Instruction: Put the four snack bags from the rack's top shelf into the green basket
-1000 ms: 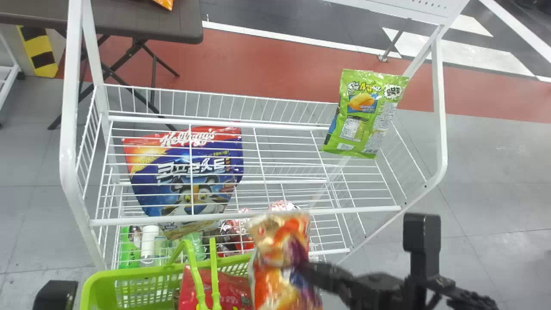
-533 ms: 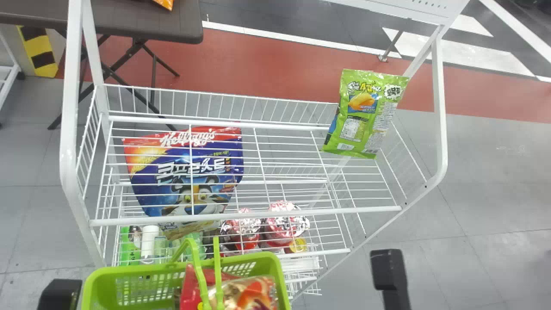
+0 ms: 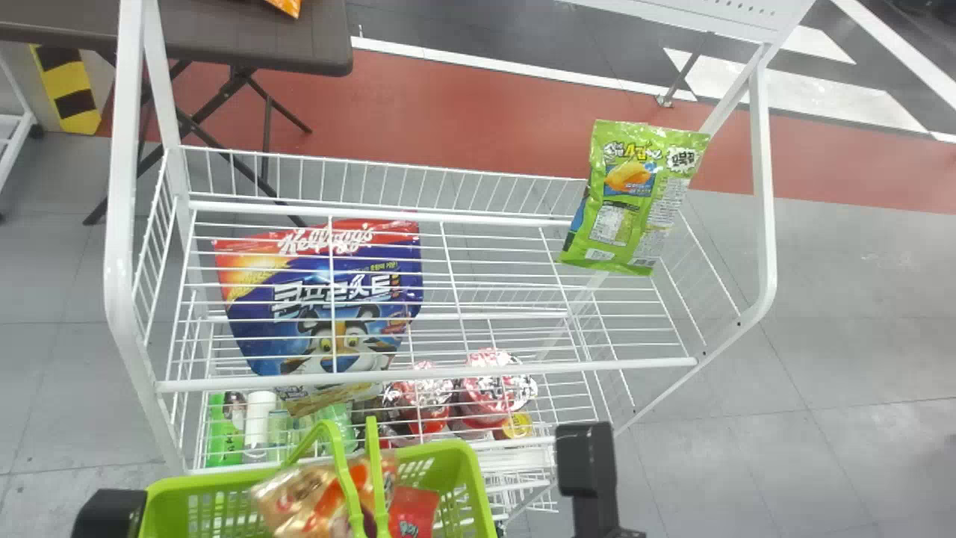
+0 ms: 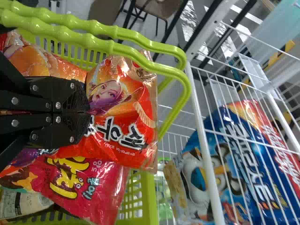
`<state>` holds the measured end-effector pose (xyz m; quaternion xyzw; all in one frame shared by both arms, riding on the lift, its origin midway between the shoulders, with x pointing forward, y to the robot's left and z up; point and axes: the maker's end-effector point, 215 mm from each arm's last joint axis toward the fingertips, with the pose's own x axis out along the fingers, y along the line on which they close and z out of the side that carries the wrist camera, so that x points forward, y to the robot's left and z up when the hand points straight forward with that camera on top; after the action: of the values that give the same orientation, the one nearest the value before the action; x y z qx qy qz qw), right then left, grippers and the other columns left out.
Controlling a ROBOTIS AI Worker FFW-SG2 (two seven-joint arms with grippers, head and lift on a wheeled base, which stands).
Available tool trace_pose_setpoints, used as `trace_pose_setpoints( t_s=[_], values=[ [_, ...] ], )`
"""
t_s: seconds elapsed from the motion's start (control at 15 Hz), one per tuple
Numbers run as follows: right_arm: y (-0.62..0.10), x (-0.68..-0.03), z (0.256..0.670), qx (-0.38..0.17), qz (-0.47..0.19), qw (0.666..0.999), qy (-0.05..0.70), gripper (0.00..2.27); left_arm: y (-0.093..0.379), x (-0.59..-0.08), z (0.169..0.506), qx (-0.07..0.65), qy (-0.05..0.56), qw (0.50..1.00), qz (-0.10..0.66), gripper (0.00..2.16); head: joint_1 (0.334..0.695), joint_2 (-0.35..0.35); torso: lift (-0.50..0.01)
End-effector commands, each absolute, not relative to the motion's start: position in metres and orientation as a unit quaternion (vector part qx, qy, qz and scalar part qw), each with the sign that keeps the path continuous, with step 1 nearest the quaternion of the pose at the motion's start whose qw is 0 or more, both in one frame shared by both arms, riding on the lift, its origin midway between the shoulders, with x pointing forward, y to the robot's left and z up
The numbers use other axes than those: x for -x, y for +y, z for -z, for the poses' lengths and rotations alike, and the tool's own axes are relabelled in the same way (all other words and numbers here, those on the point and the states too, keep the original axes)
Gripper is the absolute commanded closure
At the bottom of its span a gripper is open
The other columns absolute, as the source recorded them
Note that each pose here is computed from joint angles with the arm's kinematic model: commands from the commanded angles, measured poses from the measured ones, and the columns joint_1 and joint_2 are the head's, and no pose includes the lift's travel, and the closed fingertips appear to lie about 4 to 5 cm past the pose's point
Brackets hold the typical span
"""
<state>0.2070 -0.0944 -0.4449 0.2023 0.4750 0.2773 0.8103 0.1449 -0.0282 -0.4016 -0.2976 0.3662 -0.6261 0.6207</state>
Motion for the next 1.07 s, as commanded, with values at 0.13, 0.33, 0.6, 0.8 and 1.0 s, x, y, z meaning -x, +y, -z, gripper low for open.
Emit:
trace_pose_setpoints(
  t_s=[0.13,0.33,0.6,0.8,1.0],
  values=[
    [-0.087,-0.191,0.442,-0.216,-0.303,0.790,0.487,0.55,-0.028,-0.145,0.403,0.297,0.368,0.621,0.626,1.75,0.695,-0.350,0.000],
    [-0.122,-0.215,0.434,-0.200,-0.272,0.821,0.460,0.00,-0.028,-0.145,0.403,0.297,0.368,0.621,0.626,1.75,0.695,-0.350,0.000],
    [-0.180,-0.282,0.404,-0.154,-0.217,0.897,0.352,0.06,-0.028,-0.145,0.402,0.296,0.366,0.621,0.626,1.75,0.695,-0.350,0.000],
    [-0.238,-0.356,0.371,-0.077,-0.141,0.960,0.230,0.06,-0.031,-0.143,0.401,0.296,0.367,0.618,0.629,1.75,0.695,-0.350,0.000],
    [-0.296,-0.431,0.363,-0.022,-0.061,0.985,0.163,0.06,-0.032,-0.142,0.400,0.297,0.366,0.617,0.630,1.75,0.695,-0.350,0.000]
  ],
)
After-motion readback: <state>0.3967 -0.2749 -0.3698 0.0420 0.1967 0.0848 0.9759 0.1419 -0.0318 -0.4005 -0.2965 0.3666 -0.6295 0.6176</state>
